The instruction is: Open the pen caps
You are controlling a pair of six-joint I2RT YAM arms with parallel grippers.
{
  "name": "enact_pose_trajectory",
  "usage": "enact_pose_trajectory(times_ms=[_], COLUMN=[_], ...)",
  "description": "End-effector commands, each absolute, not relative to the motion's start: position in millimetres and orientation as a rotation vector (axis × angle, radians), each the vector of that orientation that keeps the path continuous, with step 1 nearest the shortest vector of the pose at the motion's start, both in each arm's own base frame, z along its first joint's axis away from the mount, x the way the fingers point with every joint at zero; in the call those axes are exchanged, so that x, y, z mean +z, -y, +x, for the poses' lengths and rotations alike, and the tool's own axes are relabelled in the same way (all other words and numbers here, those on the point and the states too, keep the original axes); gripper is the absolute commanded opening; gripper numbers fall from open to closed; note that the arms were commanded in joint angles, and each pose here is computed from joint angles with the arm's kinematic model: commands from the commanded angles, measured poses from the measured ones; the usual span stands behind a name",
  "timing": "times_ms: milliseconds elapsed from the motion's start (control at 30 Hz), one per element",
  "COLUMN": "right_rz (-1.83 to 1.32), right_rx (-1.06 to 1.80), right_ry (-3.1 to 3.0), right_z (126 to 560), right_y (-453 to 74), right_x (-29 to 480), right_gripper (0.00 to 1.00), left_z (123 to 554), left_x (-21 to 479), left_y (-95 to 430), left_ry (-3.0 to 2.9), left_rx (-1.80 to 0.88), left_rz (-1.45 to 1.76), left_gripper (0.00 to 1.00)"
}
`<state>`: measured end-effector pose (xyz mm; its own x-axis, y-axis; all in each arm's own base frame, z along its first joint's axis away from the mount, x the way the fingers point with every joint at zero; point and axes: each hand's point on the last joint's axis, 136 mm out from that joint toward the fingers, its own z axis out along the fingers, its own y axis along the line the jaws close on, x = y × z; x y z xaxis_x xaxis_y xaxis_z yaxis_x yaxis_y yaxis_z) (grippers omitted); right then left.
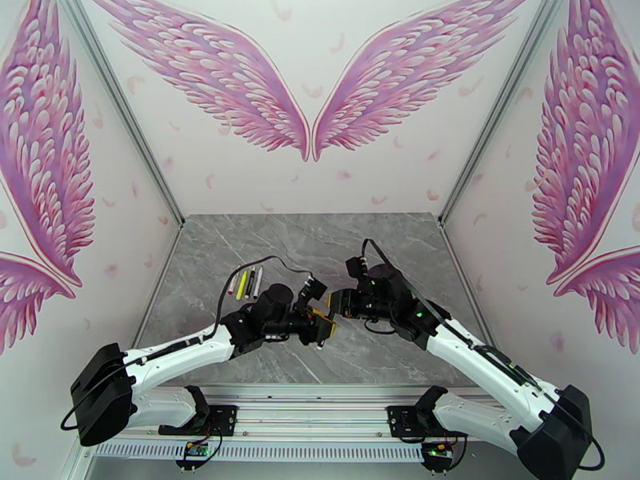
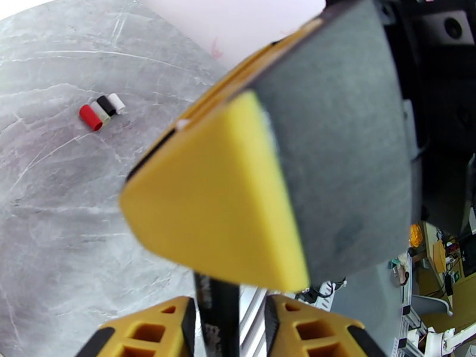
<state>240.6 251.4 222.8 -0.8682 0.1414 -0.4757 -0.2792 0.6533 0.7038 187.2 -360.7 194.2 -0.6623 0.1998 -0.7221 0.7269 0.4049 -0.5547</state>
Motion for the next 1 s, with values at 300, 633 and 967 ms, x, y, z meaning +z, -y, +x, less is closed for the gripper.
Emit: enact_pose_trajectory(times_ms=[300, 633, 967], right_rz=[-0.130, -0.406, -0.021], right_rx=[1.168, 1.346, 0.913], right_ry=[-2.290, -2.053, -2.189], right_z=[239.6, 223.8, 273.6], right_y=[-251.4, -253.7, -201.4], right_x=[249.3, 305.4, 279.0], right_gripper=[0.15, 0.15, 0.15], left_z=[192.2, 173.0, 185.7], left_x=[201.7, 206.5, 188.8], left_y=[361.5, 354.6, 352.7], left_ry=[-2.078, -2.062, -2.134], left_rx=[-1.250, -1.342, -0.895], left_rz=[0.724, 0.800, 0.725], left_gripper=[0.10, 0.06, 0.04])
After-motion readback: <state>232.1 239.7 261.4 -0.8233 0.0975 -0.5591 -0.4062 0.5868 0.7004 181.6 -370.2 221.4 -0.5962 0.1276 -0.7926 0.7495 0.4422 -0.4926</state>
